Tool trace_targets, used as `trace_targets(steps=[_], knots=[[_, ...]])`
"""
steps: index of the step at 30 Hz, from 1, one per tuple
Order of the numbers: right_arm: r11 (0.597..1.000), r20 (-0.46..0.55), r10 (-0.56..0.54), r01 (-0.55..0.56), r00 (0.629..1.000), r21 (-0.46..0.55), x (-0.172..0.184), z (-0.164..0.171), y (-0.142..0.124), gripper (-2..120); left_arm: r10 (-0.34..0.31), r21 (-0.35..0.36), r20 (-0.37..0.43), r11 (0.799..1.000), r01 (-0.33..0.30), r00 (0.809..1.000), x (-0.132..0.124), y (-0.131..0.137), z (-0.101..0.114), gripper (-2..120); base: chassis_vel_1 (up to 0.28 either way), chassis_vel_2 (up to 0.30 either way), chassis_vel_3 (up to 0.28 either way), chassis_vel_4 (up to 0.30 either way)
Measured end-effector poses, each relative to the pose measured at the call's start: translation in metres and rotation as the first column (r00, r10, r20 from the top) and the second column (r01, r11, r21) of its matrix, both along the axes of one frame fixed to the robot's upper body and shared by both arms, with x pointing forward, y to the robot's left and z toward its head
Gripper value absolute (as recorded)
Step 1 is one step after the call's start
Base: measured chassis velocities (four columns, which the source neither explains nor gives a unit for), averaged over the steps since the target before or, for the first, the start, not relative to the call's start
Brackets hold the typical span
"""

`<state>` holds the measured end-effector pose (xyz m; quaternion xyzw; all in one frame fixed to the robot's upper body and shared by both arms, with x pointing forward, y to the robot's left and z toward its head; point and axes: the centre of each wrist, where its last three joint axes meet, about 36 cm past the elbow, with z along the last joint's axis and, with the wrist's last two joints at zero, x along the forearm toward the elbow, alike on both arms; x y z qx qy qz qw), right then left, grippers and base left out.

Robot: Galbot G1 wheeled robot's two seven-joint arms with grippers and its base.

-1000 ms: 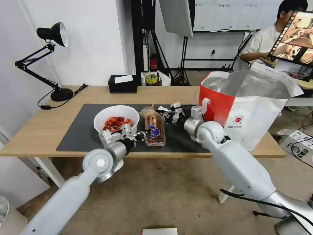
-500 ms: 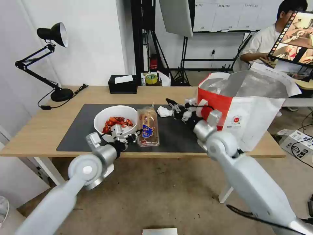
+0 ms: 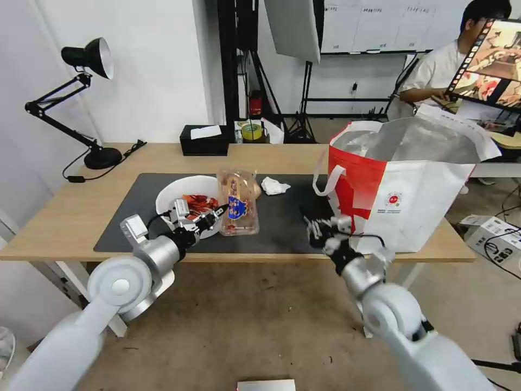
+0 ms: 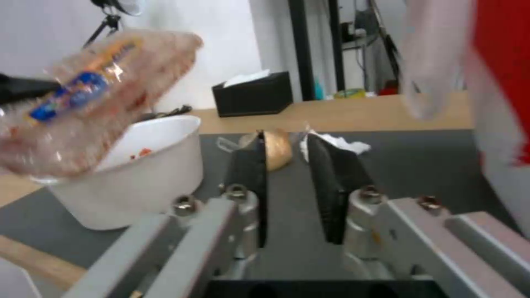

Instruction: Pick up the trash from the table and place it into the takeout bag.

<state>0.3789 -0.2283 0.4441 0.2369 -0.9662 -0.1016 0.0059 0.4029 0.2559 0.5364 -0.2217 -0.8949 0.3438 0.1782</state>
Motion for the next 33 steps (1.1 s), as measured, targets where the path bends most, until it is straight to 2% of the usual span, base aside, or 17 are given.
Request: trace_targets(steps=[1, 2, 3, 4, 7, 8, 11, 12, 15, 16, 19, 20, 23, 27, 30, 31, 33], knots=[[1.000, 0.000, -0.001, 0.001, 1.000, 0.000, -0.001, 0.000, 0.000, 18, 0.000, -0.001, 0.001, 1.000, 0.000, 1.000, 0.000, 0.000, 0.000, 0, 0.000, 0.000, 0.000, 0.000], [1.000, 0.000, -0.002, 0.002, 1.000, 0.000, -0.001, 0.000, 0.000, 18, 0.000, -0.001, 0.002, 1.000, 0.000, 1.000, 0.000, 0.000, 0.001, 0, 0.000, 0.000, 0.000, 0.000], [1.000, -0.002, -0.010, 0.010, 1.000, 0.000, -0.007, 0.000, -0.002, 34, 0.000, -0.004, 0.011, 1.000, 0.000, 1.000, -0.001, 0.001, 0.004, 0, 0.000, 0.000, 0.000, 0.000], [1.000, -0.002, -0.010, 0.010, 1.000, 0.000, -0.007, 0.000, -0.002, 34, 0.000, -0.004, 0.011, 1.000, 0.000, 1.000, -0.001, 0.001, 0.004, 0, 0.000, 0.000, 0.000, 0.000], [0.999, -0.007, -0.040, 0.040, 0.999, -0.007, -0.026, 0.000, -0.008, 50, -0.008, -0.008, 0.035, 1.000, 0.008, 0.999, -0.002, 0.002, 0.015, 0, 0.000, 0.000, 0.000, 0.000], [0.999, -0.007, -0.040, 0.040, 0.999, -0.007, -0.026, 0.000, -0.008, 50, -0.008, -0.008, 0.035, 1.000, 0.008, 0.999, -0.002, 0.002, 0.015, 0, 0.000, 0.000, 0.000, 0.000], [0.994, 0.038, -0.095, 0.097, 0.995, -0.043, -0.059, -0.010, -0.013, 63, -0.027, -0.014, 0.089, 0.999, 0.029, 0.996, 0.002, 0.004, 0.038, 0, 0.000, 0.000, 0.000, 0.000], [0.994, 0.038, -0.095, 0.097, 0.995, -0.043, -0.059, -0.010, -0.013, 63, -0.027, -0.014, 0.089, 0.999, 0.029, 0.996, 0.002, 0.004, 0.038, 0, 0.000, 0.000, 0.000, 0.000], [0.982, 0.084, -0.149, 0.157, 0.985, -0.107, -0.083, -0.013, -0.025, 80, -0.051, -0.026, 0.126, 0.998, 0.054, 0.991, 0.005, 0.001, 0.054, 0, 0.000, 0.000, 0.000, 0.000], [0.982, 0.084, -0.149, 0.157, 0.985, -0.107, -0.083, -0.013, -0.025, 80, -0.051, -0.026, 0.126, 0.998, 0.054, 0.991, 0.005, 0.001, 0.054, 0, 0.000, 0.000, 0.000, 0.000], [0.970, 0.105, -0.175, 0.190, 0.979, -0.149, -0.104, -0.012, -0.039, 92, -0.083, -0.030, 0.176, 0.995, 0.090, 0.981, 0.016, -0.009, 0.071, 0, 0.000, 0.000, 0.000, 0.000], [0.970, 0.105, -0.175, 0.190, 0.979, -0.149, -0.104, -0.012, -0.039, 92, -0.083, -0.030, 0.176, 0.995, 0.090, 0.981, 0.016, -0.009, 0.071, 0, 0.000, 0.000, 0.000, 0.000], [0.963, 0.125, -0.197, 0.216, 0.972, -0.163, -0.119, -0.021, -0.041, 100, -0.116, -0.025, 0.231, 0.992, 0.125, 0.966, 0.036, -0.023, 0.090, 0, 0.000, 0.000, 0.000, 0.000], [0.958, 0.137, -0.213, 0.235, 0.967, -0.167, -0.128, -0.031, -0.043, 100, -0.135, -0.015, 0.261, 0.989, 0.144, 0.956, 0.049, -0.032, 0.101, 0, 0.000, 0.000, 0.000, 0.000], [0.951, 0.146, -0.232, 0.255, 0.962, -0.174, -0.139, -0.041, -0.044, 100, -0.176, 0.006, 0.312, 0.983, 0.184, 0.934, 0.067, -0.051, 0.124, 0, 0.000, 0.000, 0.000, 0.000], [0.951, 0.146, -0.232, 0.255, 0.962, -0.174, -0.139, -0.041, -0.044, 100, -0.176, 0.006, 0.312, 0.983, 0.184, 0.934, 0.067, -0.051, 0.124, 0, 0.000, 0.000, 0.000, 0.000], [0.950, 0.141, -0.233, 0.256, 0.962, -0.178, -0.144, -0.045, -0.042, 100, -0.210, 0.018, 0.326, 0.976, 0.216, 0.922, 0.079, -0.068, 0.135, 0, 0.000, 0.000, 0.000, 0.000]])
